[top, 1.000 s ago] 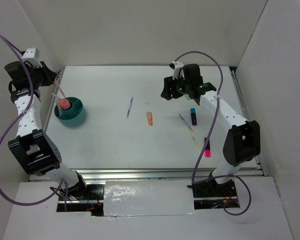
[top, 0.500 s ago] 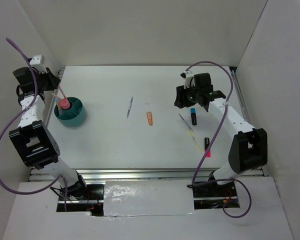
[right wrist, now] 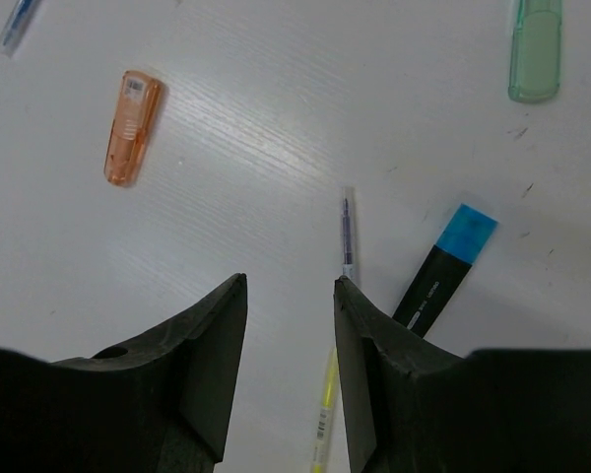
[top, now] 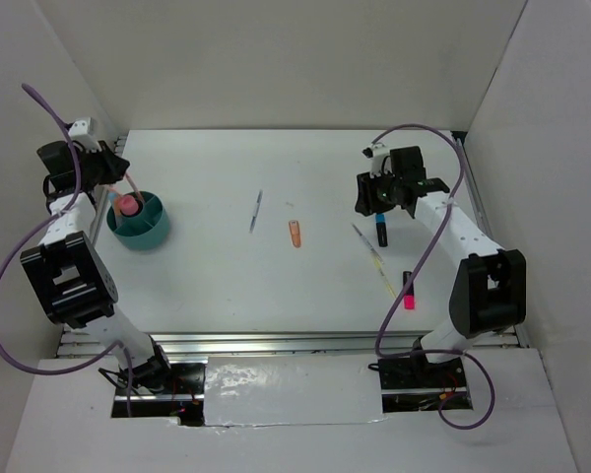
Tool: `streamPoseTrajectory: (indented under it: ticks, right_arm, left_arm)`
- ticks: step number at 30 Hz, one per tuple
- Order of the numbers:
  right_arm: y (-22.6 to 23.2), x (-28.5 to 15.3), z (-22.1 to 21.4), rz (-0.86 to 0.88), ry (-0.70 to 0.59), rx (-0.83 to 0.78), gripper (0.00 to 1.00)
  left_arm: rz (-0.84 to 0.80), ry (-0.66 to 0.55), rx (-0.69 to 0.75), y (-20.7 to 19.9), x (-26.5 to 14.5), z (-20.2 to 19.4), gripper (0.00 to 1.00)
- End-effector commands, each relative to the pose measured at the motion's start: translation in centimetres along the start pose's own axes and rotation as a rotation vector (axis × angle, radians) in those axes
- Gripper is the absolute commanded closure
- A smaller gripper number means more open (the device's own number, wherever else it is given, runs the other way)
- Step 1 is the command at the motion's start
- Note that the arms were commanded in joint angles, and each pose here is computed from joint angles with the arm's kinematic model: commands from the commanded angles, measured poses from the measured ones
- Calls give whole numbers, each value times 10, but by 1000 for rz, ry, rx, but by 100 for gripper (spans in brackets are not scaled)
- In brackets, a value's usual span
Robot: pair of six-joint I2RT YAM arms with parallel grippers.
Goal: Sort the stationery into containers
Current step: Place the pen in the storage box, then pick up the pen from the center of the board.
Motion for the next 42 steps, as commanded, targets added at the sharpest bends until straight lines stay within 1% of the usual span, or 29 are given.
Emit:
streamPoseTrajectory:
  ticks: [1,3,6,9,11,12,16,17,18,20,23,24,26,29,34,42]
  right_arm:
    - [-7,4,-11,-21,50,-14,53]
    - [-10,8,-17,-22,79,-18,53]
    - [-13,12,-21,-29,106,-28,56]
    - [-15,16,-26,-35,137,-39,60]
    - [-16,20,-32,-36,169,-60,61]
    - [-15,22,-33,-35,177,-71,64]
    - [-19,35,-44,-58,251,-95,69]
    - [-19,35,-42,-58,265,-105,72]
    - [-17,42,-48,-57,294,-111,73]
    - [-18,46,-47,-75,309,-126,74]
    - [-19,58,-55,-101,367,-127,73]
    - [-22,63,-61,-108,397,-115,73]
    - [-25,67,-62,-131,415,-105,72]
    - [-32,73,-68,-162,442,-101,70]
    - [-37,72,-73,-175,460,-85,64]
    - [-44,67,-80,-199,468,-88,63]
  left_arm:
    - [-45,-31,61,-8,6,1,84]
    - [-62,-26,71,-14,6,-2,78]
    - [-63,-5,81,-16,4,-10,64]
    - [-61,3,85,-17,3,-11,58]
    - [-58,-4,88,-17,0,-6,55]
    - [-54,-11,88,-16,-1,-3,51]
    - [-66,-67,123,-25,-9,28,43]
    - [-67,-76,121,-28,-9,34,41]
    - [-67,-100,131,-31,-14,45,40]
    - [-64,-120,133,-35,-18,55,37]
    - [-63,-167,159,-46,-30,76,33]
    - [-62,-174,163,-48,-31,79,33]
    - [-69,-185,174,-54,-35,86,30]
    - [-72,-207,193,-62,-43,97,30]
    - [-83,-210,207,-69,-47,100,28]
    - [-96,-198,200,-72,-46,95,28]
Point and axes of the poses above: each gripper's point midway between its finger pads, its own x axis out along the fingers, its own y axis along the line the jaws close on, z = x × y, the point moved 2 cm from there along -x, back along the fingers, and after that the axes turned 12 degrees about x, right-handed, at the moved point
